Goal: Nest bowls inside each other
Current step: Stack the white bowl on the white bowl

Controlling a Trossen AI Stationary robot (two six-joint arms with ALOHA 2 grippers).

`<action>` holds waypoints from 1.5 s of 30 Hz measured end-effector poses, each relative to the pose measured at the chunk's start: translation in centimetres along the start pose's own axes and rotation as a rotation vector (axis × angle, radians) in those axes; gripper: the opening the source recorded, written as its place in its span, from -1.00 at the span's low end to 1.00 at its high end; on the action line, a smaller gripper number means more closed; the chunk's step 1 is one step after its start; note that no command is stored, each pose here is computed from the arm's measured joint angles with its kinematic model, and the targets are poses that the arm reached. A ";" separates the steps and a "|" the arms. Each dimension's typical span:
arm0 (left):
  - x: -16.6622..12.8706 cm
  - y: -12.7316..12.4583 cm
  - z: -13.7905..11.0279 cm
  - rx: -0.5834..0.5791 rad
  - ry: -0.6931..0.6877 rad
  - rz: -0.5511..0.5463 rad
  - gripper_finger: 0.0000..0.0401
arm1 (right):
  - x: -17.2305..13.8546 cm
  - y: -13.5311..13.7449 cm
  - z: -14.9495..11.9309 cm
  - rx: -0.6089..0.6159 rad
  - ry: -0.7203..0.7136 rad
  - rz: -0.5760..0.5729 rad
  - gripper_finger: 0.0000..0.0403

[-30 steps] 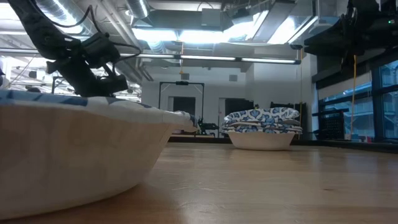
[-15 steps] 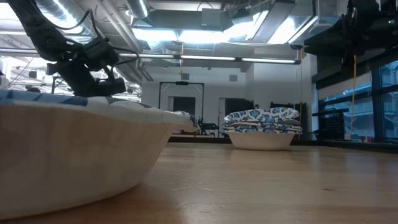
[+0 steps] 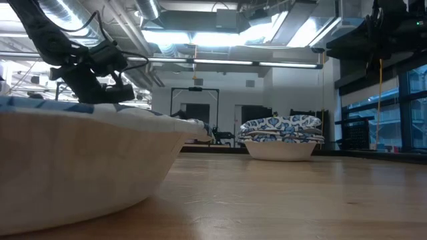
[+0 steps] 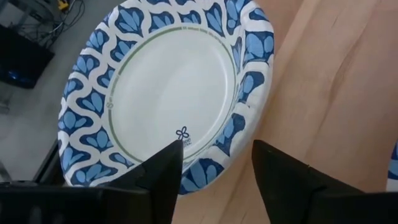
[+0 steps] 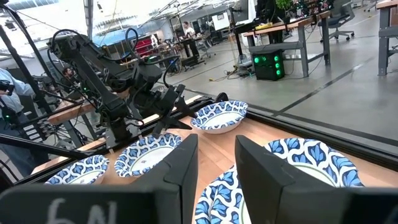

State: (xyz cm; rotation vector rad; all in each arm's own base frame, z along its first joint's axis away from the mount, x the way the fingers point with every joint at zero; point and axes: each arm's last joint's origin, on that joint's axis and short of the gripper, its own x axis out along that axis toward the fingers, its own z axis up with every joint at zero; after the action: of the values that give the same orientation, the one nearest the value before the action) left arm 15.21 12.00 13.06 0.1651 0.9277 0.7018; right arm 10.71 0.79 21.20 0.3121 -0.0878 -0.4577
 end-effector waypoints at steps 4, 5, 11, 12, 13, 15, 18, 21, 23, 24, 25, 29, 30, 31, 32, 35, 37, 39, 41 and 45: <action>0.0 0.0 0.0 -0.003 0.001 0.000 -0.18 | 0.0 0.0 0.0 0.000 0.000 0.000 -0.46; 0.0 0.0 0.0 -0.004 0.001 0.000 -0.20 | 0.0 0.0 0.0 0.000 0.000 0.000 -0.46; 0.0 -0.1 -0.1 -0.002 0.011 -0.009 -0.32 | 0.0 0.0 0.0 0.001 0.000 0.000 -0.46; 0.1 -0.1 -0.2 -0.002 0.014 -0.010 -0.33 | 0.0 0.0 0.0 0.002 0.000 0.000 -0.46; 0.2 -0.1 -0.2 -0.001 0.020 -0.013 -0.35 | 0.0 0.0 0.0 0.002 0.000 0.000 -0.46; 0.4 -0.3 -0.4 -0.012 0.041 -0.022 -0.36 | 0.0 0.0 0.0 0.002 0.000 0.000 -0.46; 1.1 -0.6 -0.8 -0.003 0.078 -0.035 -0.36 | 0.0 0.0 0.0 0.003 0.000 0.000 -0.46; 1.7 -0.8 -0.9 -0.032 0.092 -0.038 -0.36 | 0.0 0.0 0.0 0.003 0.000 0.000 -0.46; 1.9 -0.7 -0.3 -0.053 0.081 -0.032 -0.37 | 0.0 0.0 0.0 0.004 0.000 0.000 -0.46; 1.9 -0.5 0.2 -0.056 0.067 -0.026 -0.38 | 0.0 0.0 0.0 0.003 0.000 0.000 -0.46; 2.0 -0.4 0.6 -0.057 0.054 -0.020 -0.39 | 0.0 0.0 0.0 0.003 0.000 0.000 -0.46; 1.9 0.3 2.5 -0.045 0.002 -0.001 -0.46 | 0.0 0.0 0.0 0.004 0.000 0.000 -0.46; 1.9 0.5 2.9 -0.047 -0.009 0.002 -0.50 | 0.0 0.0 0.0 0.004 0.000 0.000 -0.46; 1.8 0.6 3.2 -0.052 -0.014 0.003 -0.53 | 0.0 0.0 0.0 0.004 0.000 0.000 -0.46; 1.8 0.7 3.4 -0.054 -0.011 0.000 -0.58 | 0.0 0.0 0.0 0.004 0.000 0.000 -0.46; 1.7 0.7 3.6 -0.045 0.018 -0.033 -0.76 | 0.0 0.0 0.0 0.002 0.000 0.000 -0.46; 1.7 0.7 3.6 -0.044 0.038 -0.040 -0.90 | 0.0 0.0 0.0 0.001 0.000 0.001 -0.46; 1.7 0.7 3.5 -0.058 0.043 -0.042 -0.96 | 0.0 0.0 0.0 -0.001 0.001 0.000 -0.46; 1.7 0.7 3.5 -0.071 0.044 -0.042 -0.95 | 0.0 0.0 -0.1 -0.005 0.006 -0.001 -0.46; 1.6 0.4 3.7 -0.082 0.032 -0.048 -0.98 | 0.0 -0.1 -0.3 -0.017 0.022 -0.007 -0.46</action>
State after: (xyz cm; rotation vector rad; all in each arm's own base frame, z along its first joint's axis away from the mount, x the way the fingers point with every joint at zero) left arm 18.52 13.92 14.38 0.0595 0.9287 0.6987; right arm 10.71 0.79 20.93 0.3002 -0.0615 -0.4613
